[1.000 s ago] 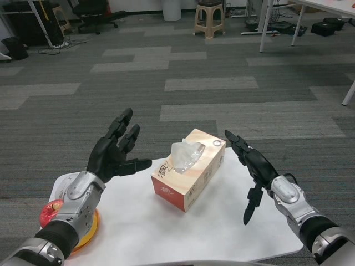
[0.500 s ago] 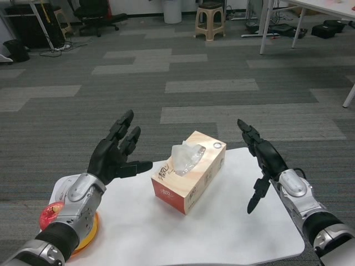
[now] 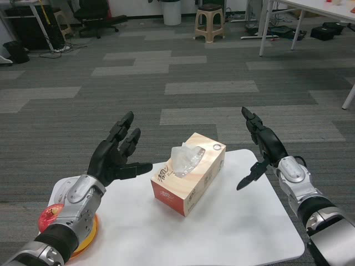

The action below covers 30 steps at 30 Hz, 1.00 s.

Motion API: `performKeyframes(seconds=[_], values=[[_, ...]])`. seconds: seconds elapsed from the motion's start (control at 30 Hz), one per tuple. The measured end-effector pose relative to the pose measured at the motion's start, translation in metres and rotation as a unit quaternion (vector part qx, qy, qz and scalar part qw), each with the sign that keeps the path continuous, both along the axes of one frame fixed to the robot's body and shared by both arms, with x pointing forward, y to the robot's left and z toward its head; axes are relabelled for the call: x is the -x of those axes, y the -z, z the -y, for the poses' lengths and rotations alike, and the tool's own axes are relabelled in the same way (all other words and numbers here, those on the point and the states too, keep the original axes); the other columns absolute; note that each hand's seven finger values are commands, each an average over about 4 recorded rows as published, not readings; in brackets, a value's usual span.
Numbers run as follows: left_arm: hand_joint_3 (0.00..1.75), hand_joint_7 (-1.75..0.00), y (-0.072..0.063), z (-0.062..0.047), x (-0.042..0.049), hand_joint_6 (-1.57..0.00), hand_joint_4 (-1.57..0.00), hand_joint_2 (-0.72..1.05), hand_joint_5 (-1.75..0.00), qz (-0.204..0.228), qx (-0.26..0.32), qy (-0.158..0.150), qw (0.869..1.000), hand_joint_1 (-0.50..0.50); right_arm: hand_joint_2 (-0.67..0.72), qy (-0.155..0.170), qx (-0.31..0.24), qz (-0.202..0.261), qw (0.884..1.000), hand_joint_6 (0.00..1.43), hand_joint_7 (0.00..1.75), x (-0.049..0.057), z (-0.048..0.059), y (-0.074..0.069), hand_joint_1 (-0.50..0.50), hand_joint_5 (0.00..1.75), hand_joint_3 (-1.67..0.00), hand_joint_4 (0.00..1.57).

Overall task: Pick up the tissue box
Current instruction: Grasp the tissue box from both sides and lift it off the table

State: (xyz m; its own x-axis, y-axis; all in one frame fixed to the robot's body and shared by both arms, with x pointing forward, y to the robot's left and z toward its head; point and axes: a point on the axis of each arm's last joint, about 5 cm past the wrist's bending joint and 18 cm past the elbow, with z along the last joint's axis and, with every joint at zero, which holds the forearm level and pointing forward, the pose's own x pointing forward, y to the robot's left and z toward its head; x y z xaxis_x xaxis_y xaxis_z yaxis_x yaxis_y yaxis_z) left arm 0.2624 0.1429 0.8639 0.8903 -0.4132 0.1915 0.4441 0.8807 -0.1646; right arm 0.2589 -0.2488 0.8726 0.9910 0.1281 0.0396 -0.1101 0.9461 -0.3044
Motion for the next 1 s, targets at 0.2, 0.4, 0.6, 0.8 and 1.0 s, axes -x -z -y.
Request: performKeyframes(seconds=[0.2, 0.4, 0.6, 0.8, 1.0], values=[[0.04, 0.00, 0.000, 0.000, 0.0001, 0.00, 0.00, 1.05, 0.00, -0.001, 0.000, -0.001, 1.000, 0.50, 0.04, -0.002, 0.011, -0.030, 0.999, 0.00, 0.00, -0.005, -0.008, 0.005, -0.38, 0.00, -0.26, 0.00], [0.07, 0.00, 0.001, 0.000, 0.0002, 0.00, 0.00, 1.05, 0.00, -0.002, -0.001, -0.001, 1.000, 0.50, -0.02, 0.008, 0.025, -0.056, 0.998, 0.00, 0.00, -0.010, -0.016, 0.009, -0.34, 0.00, -0.28, 0.00], [0.09, 0.00, 0.001, -0.001, 0.0001, 0.00, 0.00, 1.05, 0.00, -0.003, -0.001, -0.001, 1.000, 0.50, -0.03, 0.013, 0.057, -0.079, 0.995, 0.00, 0.00, -0.017, -0.023, 0.009, -0.33, 0.00, -0.32, 0.00], [0.09, 0.00, 0.001, -0.001, -0.0002, 0.00, 0.00, 1.05, 0.00, -0.002, -0.001, -0.001, 1.000, 0.50, -0.03, 0.020, 0.103, -0.113, 0.988, 0.00, 0.00, -0.020, -0.029, 0.012, -0.29, 0.00, -0.32, 0.00], [0.04, 0.00, -0.002, 0.001, -0.0026, 0.00, 0.00, 1.05, 0.00, 0.002, -0.002, 0.001, 1.000, 0.50, -0.03, 0.028, 0.134, -0.133, 0.982, 0.00, 0.00, -0.018, -0.033, 0.017, -0.29, 0.00, -0.32, 0.00]])
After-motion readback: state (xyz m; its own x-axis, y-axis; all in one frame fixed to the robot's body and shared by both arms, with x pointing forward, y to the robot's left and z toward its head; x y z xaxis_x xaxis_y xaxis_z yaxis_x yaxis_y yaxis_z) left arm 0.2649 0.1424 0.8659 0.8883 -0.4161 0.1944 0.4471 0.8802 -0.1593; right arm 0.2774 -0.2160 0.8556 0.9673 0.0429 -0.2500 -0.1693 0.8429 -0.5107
